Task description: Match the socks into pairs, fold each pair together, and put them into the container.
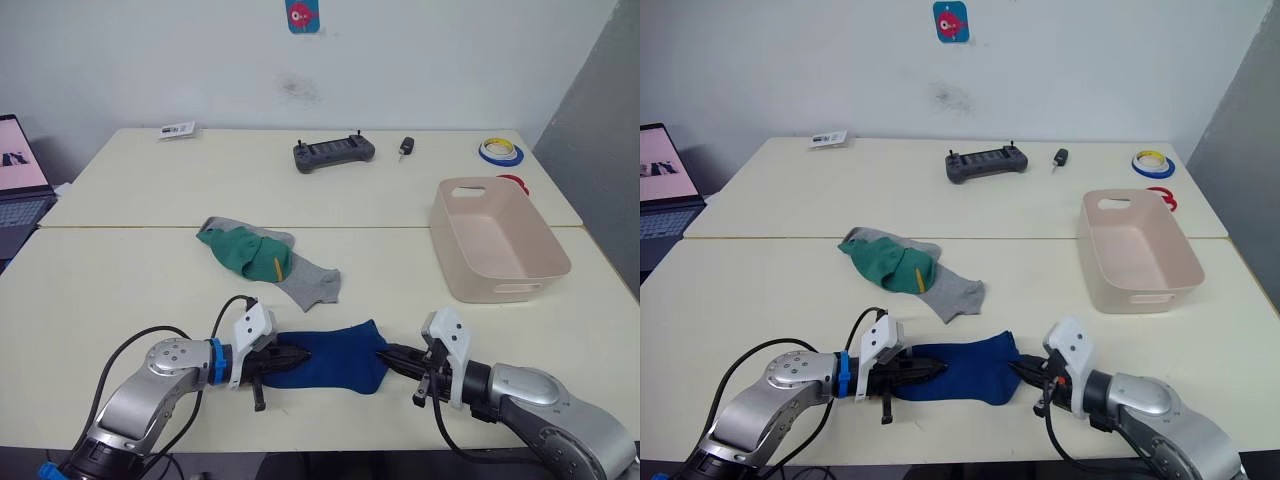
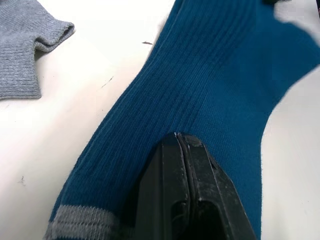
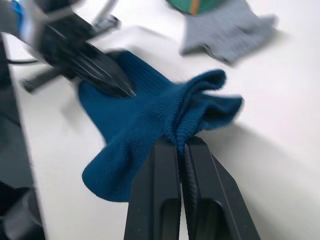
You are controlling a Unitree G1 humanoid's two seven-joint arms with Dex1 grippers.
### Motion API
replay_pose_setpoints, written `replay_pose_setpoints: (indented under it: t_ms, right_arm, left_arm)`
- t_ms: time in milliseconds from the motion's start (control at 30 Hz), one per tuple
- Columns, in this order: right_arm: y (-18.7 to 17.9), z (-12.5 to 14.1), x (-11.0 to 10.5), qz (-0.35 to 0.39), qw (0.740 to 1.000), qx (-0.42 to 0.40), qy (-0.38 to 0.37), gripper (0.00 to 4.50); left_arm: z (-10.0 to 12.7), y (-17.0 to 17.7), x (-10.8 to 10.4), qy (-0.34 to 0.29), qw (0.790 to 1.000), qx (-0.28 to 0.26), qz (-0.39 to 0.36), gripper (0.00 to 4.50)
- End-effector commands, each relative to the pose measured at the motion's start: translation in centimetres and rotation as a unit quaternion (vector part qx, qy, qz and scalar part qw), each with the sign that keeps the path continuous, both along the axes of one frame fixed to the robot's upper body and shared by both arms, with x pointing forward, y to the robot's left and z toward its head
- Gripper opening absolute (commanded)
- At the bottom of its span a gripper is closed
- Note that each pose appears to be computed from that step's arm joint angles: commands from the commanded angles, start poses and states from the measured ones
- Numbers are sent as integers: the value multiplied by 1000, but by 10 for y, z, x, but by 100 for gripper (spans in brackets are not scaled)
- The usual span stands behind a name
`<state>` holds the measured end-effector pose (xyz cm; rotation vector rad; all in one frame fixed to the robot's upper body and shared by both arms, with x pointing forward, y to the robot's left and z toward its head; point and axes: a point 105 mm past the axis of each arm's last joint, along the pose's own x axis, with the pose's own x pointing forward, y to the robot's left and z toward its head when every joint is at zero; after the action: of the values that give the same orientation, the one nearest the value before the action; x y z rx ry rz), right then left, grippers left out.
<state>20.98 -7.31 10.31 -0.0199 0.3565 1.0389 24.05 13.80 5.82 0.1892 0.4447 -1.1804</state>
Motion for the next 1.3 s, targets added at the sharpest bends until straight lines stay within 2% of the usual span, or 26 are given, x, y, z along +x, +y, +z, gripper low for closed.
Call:
replay_pose_setpoints:
  t_ms: [33, 433, 567, 767, 967, 1133, 1300]
  right_arm:
    - [18, 10, -6, 41, 999, 16, 9, 3]
    - [60, 8, 11, 74, 995, 26, 60, 3]
    - [62, 8, 14, 74, 995, 27, 64, 3]
    - [62, 10, 15, 83, 994, 24, 65, 3]
    - [63, 12, 13, 100, 993, 14, 61, 3]
    - [64, 10, 11, 119, 991, -1, 55, 3]
    - [64, 8, 12, 125, 991, -11, 49, 3]
  left_arm:
    - [-13, -1, -5, 17, 1000, 22, 3, 0]
    - [-15, -3, -6, 14, 1000, 25, 11, 0]
    - [-7, 2, -3, 10, 1000, 19, 20, 0]
    - [16, 18, 0, 19, 999, 4, 31, 0]
    - [16, 43, 4, 23, 998, 47, 39, 0]
    - [19, 53, 8, 26, 997, 45, 51, 0]
    - [10, 58, 9, 27, 996, 63, 52, 0]
